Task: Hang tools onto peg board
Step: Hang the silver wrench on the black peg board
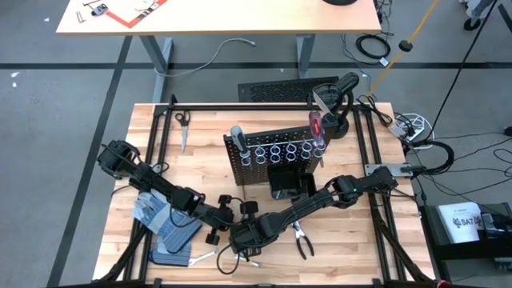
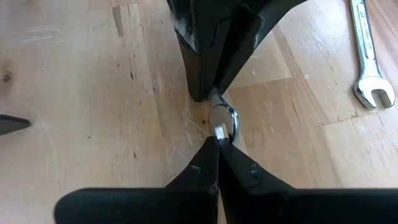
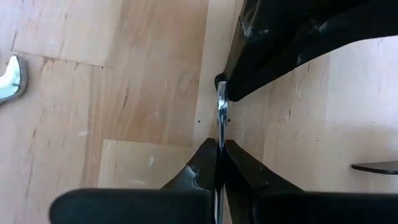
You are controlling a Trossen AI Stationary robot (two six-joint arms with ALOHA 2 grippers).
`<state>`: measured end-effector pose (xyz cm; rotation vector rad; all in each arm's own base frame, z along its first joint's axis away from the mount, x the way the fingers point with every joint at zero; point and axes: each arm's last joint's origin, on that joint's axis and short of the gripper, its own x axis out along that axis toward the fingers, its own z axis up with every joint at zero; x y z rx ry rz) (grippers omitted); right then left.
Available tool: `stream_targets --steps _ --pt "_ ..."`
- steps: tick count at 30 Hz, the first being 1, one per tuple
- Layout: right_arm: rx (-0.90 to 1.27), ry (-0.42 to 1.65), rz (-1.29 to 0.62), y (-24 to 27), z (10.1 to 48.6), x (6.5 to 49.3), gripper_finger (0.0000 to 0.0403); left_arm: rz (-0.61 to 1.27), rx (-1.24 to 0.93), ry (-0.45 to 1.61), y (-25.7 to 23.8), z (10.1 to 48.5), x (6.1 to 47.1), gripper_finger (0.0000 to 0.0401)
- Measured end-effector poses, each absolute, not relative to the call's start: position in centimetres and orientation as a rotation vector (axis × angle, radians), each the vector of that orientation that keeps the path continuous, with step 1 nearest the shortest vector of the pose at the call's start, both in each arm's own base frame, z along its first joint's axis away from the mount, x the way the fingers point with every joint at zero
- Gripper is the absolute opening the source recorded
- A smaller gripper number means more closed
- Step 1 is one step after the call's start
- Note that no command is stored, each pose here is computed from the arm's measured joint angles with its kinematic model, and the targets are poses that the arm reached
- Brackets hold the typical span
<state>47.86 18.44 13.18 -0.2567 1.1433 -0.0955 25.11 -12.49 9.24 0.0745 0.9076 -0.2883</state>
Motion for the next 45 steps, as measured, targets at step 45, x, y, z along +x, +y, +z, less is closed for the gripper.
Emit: stream_targets --steps 45 --pt "-0.329 0.350 -0.634 25.0 34.7 39.6 0.0002 -0.024 0.110 0.337 -12.9 22.1 20.6 0.0092"
